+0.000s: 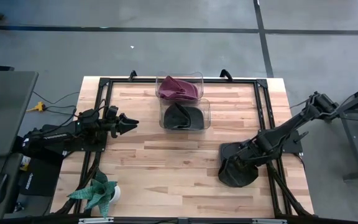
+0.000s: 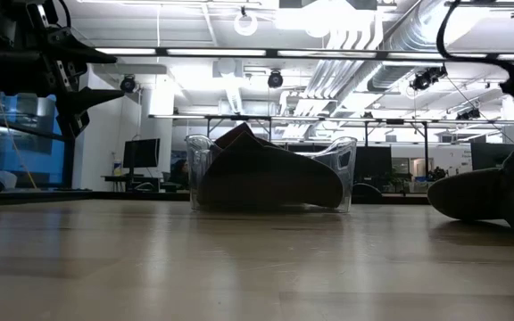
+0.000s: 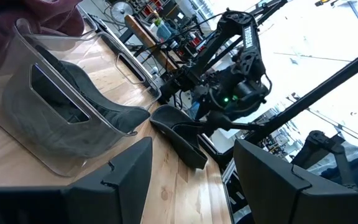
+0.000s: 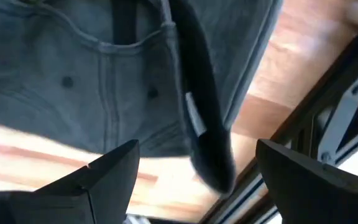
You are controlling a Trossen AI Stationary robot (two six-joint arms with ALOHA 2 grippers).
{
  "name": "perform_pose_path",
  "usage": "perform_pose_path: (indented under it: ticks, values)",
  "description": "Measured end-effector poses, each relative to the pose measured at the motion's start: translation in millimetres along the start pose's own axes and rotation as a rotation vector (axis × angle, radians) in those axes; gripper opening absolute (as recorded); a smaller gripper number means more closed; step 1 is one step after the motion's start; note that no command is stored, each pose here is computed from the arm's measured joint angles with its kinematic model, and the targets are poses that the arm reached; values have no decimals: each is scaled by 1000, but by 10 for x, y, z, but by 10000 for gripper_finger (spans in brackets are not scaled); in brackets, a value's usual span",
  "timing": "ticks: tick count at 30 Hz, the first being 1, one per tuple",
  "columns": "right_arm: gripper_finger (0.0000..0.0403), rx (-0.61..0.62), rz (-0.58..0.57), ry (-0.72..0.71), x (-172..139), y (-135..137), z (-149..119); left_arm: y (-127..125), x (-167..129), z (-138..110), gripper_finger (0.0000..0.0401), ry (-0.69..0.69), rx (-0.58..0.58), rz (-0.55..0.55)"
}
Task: Pick & Place hat
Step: Put the black cap into the bottom transparent bin
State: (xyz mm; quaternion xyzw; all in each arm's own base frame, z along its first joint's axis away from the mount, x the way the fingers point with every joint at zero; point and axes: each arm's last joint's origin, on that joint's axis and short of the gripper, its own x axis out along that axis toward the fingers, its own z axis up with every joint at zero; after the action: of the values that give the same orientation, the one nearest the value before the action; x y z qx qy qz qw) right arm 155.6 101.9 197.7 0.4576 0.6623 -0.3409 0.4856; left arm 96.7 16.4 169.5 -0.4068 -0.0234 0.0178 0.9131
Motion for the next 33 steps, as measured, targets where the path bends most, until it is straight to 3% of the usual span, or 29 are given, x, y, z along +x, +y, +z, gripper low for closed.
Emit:
perform_pose_path:
  ticks: [13, 23, 27, 33]
  values:
    - [316, -37, 30, -5, 380, -107, 143, 0, 0, 0, 218, 0, 0, 0]
    - [314, -38, 61, -100, 425, -110, 187, 0, 0, 1, 218, 0, 0, 0]
    - [296, -33, 62, -104, 424, -110, 189, -1, 0, 1, 218, 0, 0, 0]
    - [236, -12, 64, -108, 423, -109, 190, -1, 0, 1, 218, -1, 0, 0]
